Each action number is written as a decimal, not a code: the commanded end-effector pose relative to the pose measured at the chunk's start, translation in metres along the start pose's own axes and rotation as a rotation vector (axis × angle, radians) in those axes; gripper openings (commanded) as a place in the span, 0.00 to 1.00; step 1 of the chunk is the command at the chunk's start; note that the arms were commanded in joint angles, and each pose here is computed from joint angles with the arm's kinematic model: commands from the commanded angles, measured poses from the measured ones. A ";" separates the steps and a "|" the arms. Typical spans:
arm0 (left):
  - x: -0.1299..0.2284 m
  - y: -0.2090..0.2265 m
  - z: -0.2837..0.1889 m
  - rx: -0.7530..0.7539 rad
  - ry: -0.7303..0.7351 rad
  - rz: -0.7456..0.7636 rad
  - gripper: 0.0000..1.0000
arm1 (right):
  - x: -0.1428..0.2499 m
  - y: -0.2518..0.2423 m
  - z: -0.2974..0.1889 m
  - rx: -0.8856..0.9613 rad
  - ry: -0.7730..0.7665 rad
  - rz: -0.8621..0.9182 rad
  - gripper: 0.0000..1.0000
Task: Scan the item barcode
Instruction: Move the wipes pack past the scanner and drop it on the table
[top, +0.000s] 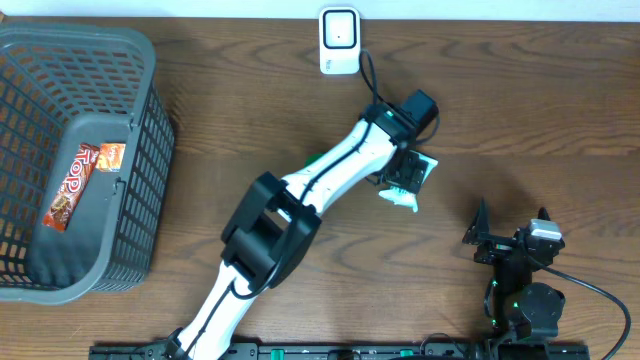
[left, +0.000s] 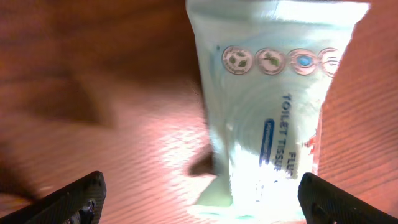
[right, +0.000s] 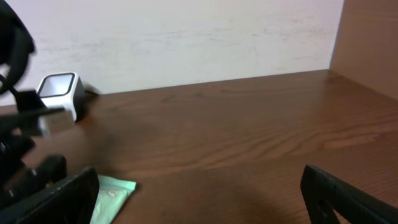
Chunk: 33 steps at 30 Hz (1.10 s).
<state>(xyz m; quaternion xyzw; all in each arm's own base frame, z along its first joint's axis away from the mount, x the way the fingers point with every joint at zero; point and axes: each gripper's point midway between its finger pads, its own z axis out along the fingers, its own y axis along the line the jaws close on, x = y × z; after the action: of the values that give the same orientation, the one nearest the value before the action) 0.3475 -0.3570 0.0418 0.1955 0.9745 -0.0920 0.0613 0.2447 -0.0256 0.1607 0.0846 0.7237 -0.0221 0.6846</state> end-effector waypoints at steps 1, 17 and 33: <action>-0.035 0.007 -0.072 0.012 -0.181 -0.016 0.98 | 0.001 -0.001 0.000 0.001 0.000 -0.016 0.99; -0.012 -0.034 -0.038 0.112 -0.094 0.045 0.08 | 0.001 -0.001 0.000 0.002 0.000 -0.016 0.99; 0.017 -0.021 0.034 0.070 0.031 0.041 0.07 | 0.001 -0.001 0.000 0.002 0.000 -0.016 0.99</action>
<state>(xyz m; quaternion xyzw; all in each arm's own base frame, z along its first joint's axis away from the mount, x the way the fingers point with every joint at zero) 0.3314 -0.3819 0.0212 0.2163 0.9660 -0.1308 0.0548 0.2447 -0.0256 0.1607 0.0846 0.7237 -0.0221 0.6846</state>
